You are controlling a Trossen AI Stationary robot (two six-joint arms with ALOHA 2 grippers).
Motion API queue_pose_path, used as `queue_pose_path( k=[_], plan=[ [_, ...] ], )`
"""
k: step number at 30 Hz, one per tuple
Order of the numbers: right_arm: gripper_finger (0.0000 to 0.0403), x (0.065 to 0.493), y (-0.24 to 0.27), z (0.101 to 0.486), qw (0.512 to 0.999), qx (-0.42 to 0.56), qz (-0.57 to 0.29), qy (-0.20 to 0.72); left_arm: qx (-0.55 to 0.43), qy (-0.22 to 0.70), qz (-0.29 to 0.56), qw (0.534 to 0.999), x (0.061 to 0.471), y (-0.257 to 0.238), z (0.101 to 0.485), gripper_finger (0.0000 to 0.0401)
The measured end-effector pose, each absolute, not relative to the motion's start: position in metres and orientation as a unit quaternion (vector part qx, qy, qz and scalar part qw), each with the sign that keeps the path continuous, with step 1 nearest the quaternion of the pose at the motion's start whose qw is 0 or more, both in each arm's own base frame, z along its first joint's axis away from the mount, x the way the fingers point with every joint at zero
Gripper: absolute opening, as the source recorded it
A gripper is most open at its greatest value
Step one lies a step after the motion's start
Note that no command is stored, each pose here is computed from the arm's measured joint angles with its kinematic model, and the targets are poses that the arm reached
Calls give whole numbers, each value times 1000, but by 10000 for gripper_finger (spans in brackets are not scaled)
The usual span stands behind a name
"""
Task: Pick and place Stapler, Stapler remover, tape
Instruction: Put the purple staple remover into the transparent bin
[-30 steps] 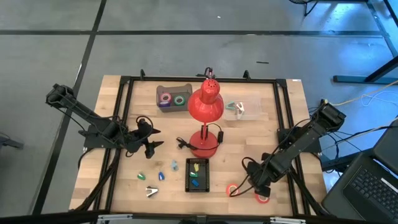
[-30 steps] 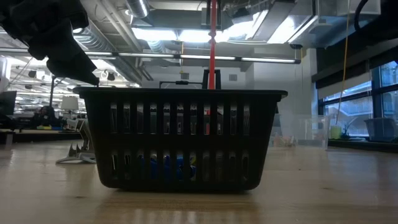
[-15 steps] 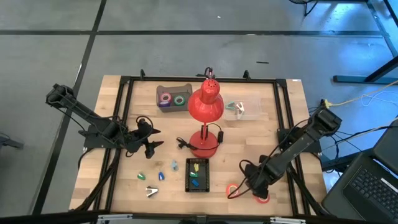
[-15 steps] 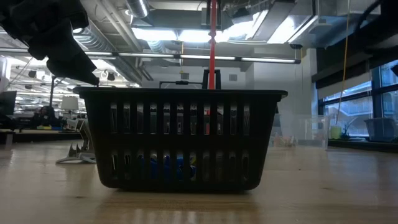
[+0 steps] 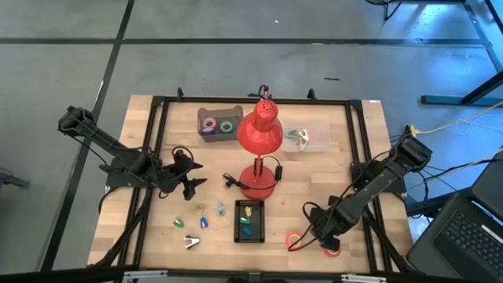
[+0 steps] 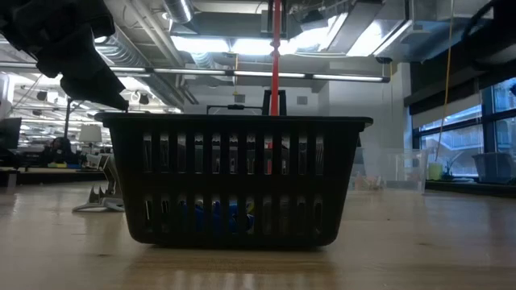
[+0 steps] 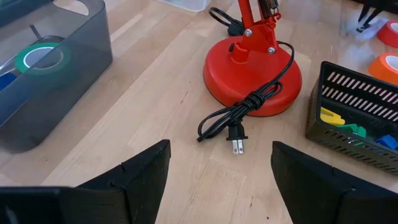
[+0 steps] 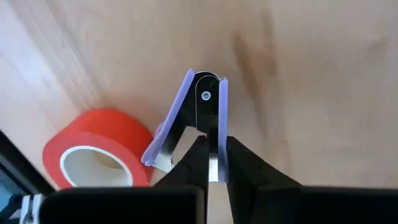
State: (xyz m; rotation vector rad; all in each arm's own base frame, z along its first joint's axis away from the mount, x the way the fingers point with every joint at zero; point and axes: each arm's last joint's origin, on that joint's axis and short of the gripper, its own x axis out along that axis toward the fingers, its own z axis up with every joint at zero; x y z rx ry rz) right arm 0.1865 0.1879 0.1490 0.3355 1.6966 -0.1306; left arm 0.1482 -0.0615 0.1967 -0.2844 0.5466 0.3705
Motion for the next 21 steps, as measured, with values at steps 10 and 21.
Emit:
queue_pose_path(
  k=[10,21],
  plan=[
    [26,195,129,194,715,115,-233,649,-138,265,185,936,148,-61,197,267],
    [26,214,16,227,738,68,-265,616,-138,265,185,936,148,-61,197,267]
  ],
)
